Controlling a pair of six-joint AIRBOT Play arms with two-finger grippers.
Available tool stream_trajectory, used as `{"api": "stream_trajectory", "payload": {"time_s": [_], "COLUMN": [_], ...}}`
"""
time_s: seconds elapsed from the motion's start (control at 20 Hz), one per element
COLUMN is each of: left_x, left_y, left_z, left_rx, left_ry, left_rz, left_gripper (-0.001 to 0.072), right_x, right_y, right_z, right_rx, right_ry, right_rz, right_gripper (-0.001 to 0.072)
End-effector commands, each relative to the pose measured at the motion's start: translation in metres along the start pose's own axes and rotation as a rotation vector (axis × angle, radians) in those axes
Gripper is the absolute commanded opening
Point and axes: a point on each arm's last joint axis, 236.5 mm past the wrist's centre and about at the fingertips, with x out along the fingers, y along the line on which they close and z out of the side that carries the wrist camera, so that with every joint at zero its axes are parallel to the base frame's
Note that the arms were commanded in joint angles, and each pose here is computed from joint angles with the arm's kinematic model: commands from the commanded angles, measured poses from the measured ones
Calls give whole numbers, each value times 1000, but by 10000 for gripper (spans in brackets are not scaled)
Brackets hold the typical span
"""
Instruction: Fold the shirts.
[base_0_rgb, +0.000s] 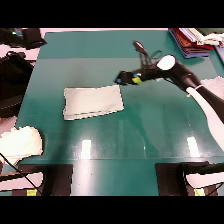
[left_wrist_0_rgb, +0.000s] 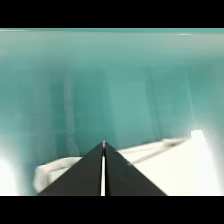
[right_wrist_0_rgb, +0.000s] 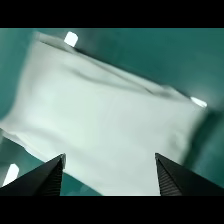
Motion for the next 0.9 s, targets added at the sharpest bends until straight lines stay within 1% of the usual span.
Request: {"api": "stream_trajectory", "payload": {"time_s": [0.0,0.1,0.25,0.35,0.45,0.55,0.6,0.7,0.75,0.8,0.85], "left_x": [19,28,33,33,33,33,33,33,33,33,33], "left_y": [-34,-47,-54,-54,-54,-54,-54,-56,-57,-58,-60], "left_z": [-12,-20,-25,-25,-25,-26,-26,-26,-26,-26,-26], "left_rx": [53,67,69,70,69,69,69,65,63,60,57], "left_ry": [35,59,75,76,79,81,83,83,83,83,83], "left_rz": [-57,-79,-97,-96,-97,-97,-98,-104,-108,-113,-121], "left_gripper": [27,28,28,28,28,28,28,28,28,27,27], "right_x": [-7,13,54,78,100,117,123,130,130,128,119], "right_y": [-63,-65,-50,-42,-32,-17,-12,-7,-8,-8,-10], "right_z": [-44,-52,-61,-69,-77,-70,-64,-47,-37,-29,-17], "right_rx": [280,349,414,443,417,368,346,308,286,259,231], "right_ry": [110,138,156,170,217,232,226,181,152,135,118], "right_rz": [15,67,160,202,219,240,247,243,233,225,219], "right_gripper": [631,626,623,592,591,551,488,199,40,14,13]}}
